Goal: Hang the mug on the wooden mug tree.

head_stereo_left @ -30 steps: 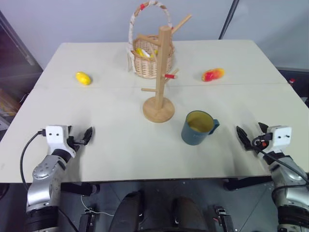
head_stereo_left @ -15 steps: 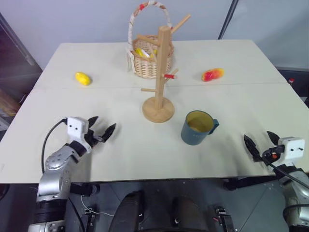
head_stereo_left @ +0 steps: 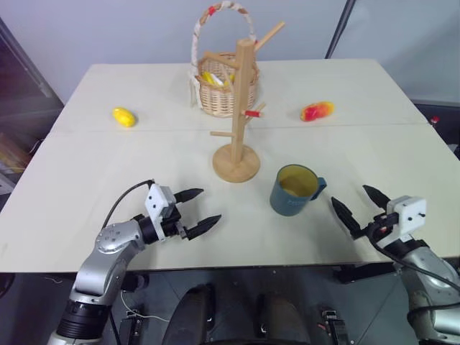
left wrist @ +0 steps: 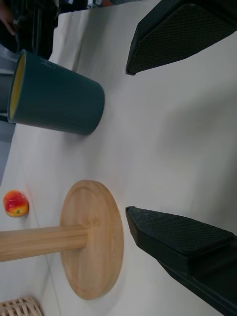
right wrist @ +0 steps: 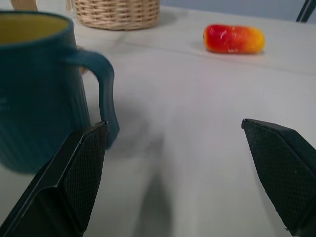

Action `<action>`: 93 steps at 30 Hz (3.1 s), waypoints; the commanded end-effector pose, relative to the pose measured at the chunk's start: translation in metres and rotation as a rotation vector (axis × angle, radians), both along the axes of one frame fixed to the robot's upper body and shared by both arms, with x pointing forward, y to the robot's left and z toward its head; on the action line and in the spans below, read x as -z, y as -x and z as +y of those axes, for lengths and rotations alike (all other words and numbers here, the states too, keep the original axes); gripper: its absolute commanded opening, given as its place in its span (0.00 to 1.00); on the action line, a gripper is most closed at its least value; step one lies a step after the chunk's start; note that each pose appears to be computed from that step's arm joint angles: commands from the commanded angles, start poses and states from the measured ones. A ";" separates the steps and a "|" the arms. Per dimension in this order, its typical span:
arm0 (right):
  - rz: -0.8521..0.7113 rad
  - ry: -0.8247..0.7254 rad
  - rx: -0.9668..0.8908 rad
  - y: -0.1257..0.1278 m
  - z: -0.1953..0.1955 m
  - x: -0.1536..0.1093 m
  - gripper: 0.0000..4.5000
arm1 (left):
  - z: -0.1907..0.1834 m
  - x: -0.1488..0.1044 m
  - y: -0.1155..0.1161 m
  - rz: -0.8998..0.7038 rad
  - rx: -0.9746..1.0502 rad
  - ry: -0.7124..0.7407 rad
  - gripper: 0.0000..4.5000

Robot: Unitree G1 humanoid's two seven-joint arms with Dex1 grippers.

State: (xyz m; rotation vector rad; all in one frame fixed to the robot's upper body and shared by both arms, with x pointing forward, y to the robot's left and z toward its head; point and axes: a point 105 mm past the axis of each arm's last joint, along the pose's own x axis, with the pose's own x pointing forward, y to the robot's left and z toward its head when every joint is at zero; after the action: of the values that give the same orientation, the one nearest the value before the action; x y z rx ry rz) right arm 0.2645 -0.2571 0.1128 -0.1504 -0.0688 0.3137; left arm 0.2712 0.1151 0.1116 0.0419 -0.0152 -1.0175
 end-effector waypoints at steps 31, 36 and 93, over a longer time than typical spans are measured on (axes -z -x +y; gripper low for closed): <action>-0.037 -0.046 -0.062 -0.051 0.031 0.000 1.00 | -0.013 -0.018 0.005 -0.084 0.059 0.017 1.00; -0.023 -0.046 -0.094 -0.057 0.027 0.011 1.00 | -0.013 -0.020 0.006 -0.088 0.054 0.016 1.00; -0.283 0.599 -0.352 -0.071 0.153 -0.159 0.02 | 0.001 -0.086 -0.004 -0.203 0.048 0.025 1.00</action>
State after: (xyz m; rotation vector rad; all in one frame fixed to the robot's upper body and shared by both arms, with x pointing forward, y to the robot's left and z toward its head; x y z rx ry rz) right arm 0.3394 -0.1038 0.2548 -0.7644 -0.2248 0.6779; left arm 0.2804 0.1194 0.1847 0.1131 -0.1638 -1.0448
